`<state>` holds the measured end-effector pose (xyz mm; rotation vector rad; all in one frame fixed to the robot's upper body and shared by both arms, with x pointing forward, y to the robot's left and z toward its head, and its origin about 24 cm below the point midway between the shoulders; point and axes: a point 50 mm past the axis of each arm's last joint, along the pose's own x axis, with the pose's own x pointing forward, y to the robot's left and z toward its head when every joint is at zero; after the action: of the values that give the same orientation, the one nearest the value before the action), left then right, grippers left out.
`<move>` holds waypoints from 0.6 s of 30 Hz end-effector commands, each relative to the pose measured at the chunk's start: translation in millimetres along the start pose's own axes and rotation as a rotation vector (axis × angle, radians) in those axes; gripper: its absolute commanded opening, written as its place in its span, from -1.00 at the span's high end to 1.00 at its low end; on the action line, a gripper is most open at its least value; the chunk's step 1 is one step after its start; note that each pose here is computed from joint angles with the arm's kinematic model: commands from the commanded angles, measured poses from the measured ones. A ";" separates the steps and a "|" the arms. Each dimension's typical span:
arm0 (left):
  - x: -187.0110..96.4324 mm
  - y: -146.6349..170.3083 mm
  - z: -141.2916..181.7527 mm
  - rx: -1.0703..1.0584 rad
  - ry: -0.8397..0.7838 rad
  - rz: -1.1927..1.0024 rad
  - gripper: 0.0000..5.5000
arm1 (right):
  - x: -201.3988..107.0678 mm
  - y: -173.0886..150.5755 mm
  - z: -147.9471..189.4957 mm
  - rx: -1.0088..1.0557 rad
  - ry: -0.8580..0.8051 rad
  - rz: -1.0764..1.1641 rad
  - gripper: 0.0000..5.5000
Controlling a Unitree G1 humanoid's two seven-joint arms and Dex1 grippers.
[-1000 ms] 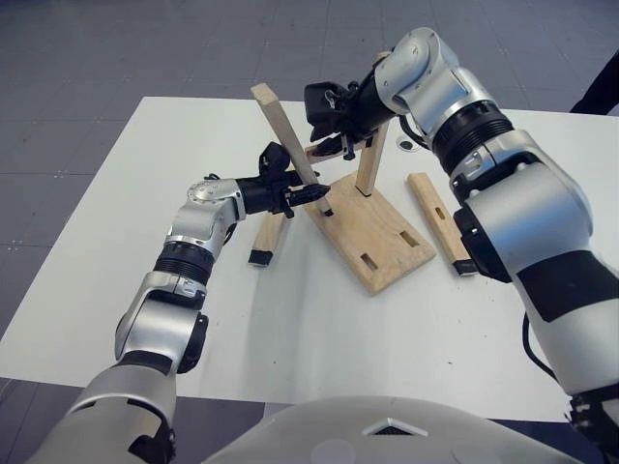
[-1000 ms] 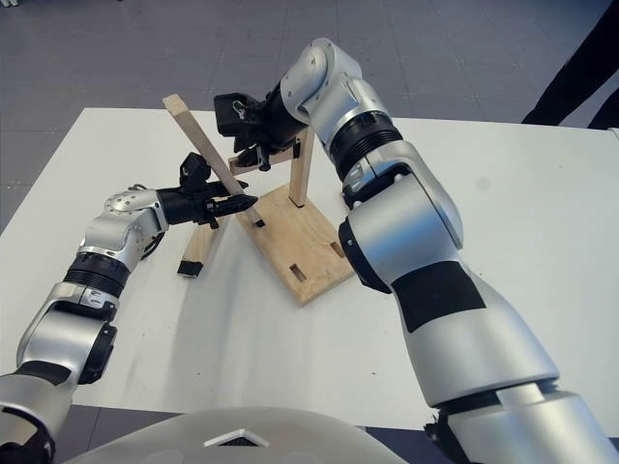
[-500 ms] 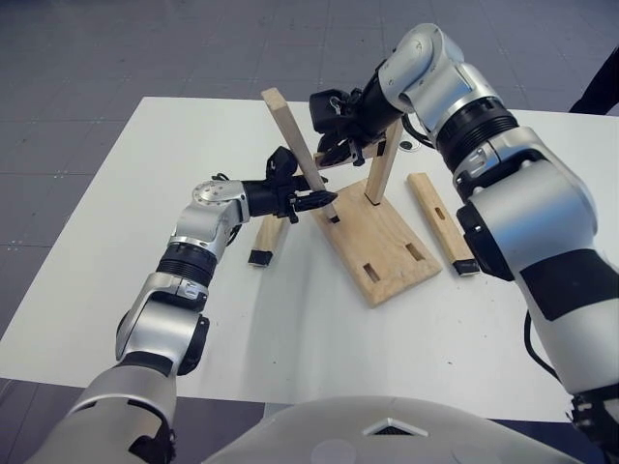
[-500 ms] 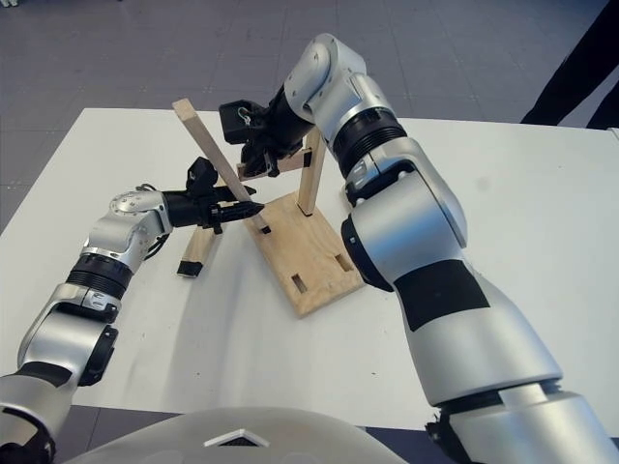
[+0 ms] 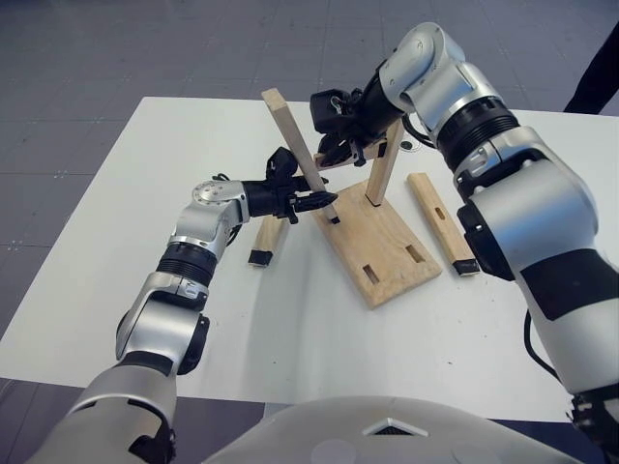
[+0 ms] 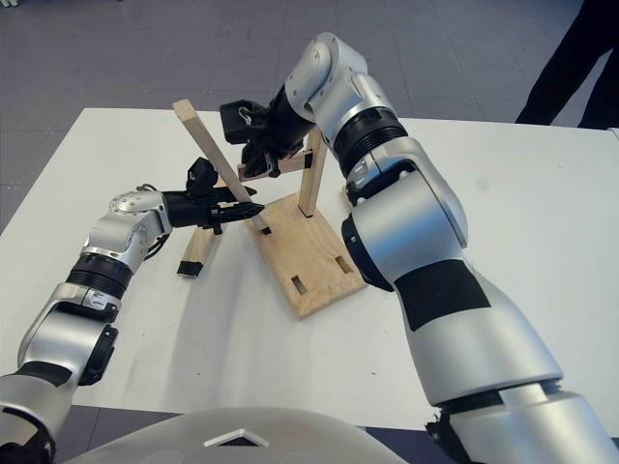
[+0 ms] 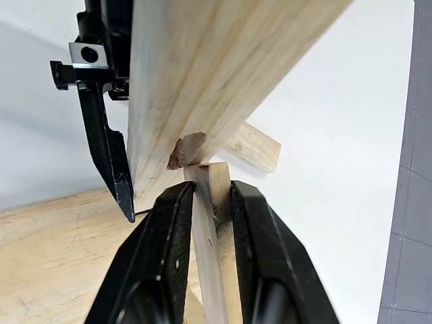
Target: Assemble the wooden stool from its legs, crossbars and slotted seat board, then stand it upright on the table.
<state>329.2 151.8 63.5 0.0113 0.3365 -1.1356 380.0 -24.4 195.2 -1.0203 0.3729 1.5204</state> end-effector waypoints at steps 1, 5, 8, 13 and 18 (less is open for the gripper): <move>-14.7 -29.7 -109.0 -0.301 0.423 -0.042 0.26 | -10.0 -3.5 7.0 -0.023 -0.024 0.007 0.73; -14.5 -28.9 -108.1 -0.322 0.405 -0.035 0.26 | -10.3 -2.8 6.8 -0.022 -0.037 0.017 0.73; -14.1 -29.2 -109.6 -0.325 0.412 -0.035 0.26 | -11.9 -3.6 6.9 -0.020 -0.040 0.009 0.74; -14.0 -30.3 -112.3 -0.313 0.437 -0.037 0.26 | -14.2 -4.9 7.6 -0.018 -0.045 -0.003 0.74; -12.8 -29.9 -112.5 -0.307 0.448 -0.032 0.26 | -15.5 -5.3 7.5 -0.013 -0.051 -0.006 0.74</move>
<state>329.2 152.4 62.2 -0.0140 0.3460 -1.1590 379.2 -27.6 196.8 -0.9921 0.3820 1.5516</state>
